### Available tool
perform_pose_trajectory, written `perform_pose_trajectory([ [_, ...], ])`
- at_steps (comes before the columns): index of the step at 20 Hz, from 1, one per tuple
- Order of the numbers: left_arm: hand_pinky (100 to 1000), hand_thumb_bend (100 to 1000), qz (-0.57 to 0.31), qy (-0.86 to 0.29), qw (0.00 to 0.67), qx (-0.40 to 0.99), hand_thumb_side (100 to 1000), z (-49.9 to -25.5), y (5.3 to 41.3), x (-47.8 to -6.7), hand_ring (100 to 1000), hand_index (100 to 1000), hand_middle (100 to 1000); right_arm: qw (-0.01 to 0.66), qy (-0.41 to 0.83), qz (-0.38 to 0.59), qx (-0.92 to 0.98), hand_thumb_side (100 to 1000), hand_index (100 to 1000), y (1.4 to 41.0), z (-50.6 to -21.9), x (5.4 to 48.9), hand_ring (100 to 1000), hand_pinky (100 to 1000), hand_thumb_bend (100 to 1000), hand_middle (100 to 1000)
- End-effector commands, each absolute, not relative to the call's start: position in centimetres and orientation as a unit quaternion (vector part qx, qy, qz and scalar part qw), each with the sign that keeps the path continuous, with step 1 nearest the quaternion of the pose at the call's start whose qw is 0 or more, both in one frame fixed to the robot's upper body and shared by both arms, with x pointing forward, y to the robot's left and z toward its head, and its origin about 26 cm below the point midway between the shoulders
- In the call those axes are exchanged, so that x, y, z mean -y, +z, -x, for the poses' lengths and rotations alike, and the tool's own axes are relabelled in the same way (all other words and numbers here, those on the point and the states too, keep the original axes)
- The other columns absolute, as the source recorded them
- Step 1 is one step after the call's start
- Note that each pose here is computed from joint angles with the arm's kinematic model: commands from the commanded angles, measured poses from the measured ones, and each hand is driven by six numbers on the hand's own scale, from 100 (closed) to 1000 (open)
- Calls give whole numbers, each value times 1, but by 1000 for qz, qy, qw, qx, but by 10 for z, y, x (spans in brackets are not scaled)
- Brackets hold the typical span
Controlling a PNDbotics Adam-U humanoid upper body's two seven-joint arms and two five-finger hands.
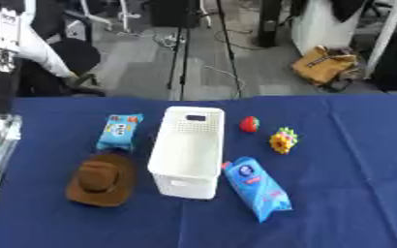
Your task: Pick up objects on the table and place them in the box.
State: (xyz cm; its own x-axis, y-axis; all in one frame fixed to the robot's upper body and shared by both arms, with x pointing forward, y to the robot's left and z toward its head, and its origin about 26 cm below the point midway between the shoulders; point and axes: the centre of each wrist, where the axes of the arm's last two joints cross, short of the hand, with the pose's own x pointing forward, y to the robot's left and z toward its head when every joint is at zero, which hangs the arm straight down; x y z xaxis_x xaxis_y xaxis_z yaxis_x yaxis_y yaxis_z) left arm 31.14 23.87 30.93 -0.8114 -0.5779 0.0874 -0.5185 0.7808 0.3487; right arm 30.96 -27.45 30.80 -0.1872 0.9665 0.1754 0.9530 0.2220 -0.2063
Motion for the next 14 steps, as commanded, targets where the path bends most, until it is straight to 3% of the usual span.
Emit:
perform_pose_trajectory([
  [1, 1000, 100, -296, -162, 72, 939, 994, -307, 320, -238, 1000, 1000, 998, 147, 61, 635, 756, 1000, 977, 318, -303, 274, 941, 915, 175, 901],
  [5, 1000, 100, -293, -171, 75, 938, 997, -307, 319, -237, 1000, 1000, 996, 213, 135, 638, 728, 1000, 965, 314, -304, 268, 938, 921, 242, 895],
  [9, 1000, 100, -293, -179, 78, 936, 998, -307, 317, -237, 1000, 1000, 995, 260, 211, 637, 694, 1000, 964, 309, -308, 262, 940, 920, 254, 912],
  [10, 1000, 100, -292, -181, 80, 936, 999, -307, 316, -237, 1000, 1000, 994, 272, 239, 633, 684, 1000, 963, 308, -311, 260, 938, 920, 409, 908],
  [11, 1000, 100, -292, -184, 82, 935, 1000, -307, 316, -236, 1000, 1000, 994, 281, 268, 627, 675, 1000, 963, 307, -313, 258, 938, 919, 258, 916],
  [14, 1000, 100, -291, -189, 84, 934, 1000, -307, 315, -236, 1000, 1000, 993, 307, 335, 604, 654, 1000, 964, 307, -319, 255, 938, 916, 269, 917],
])
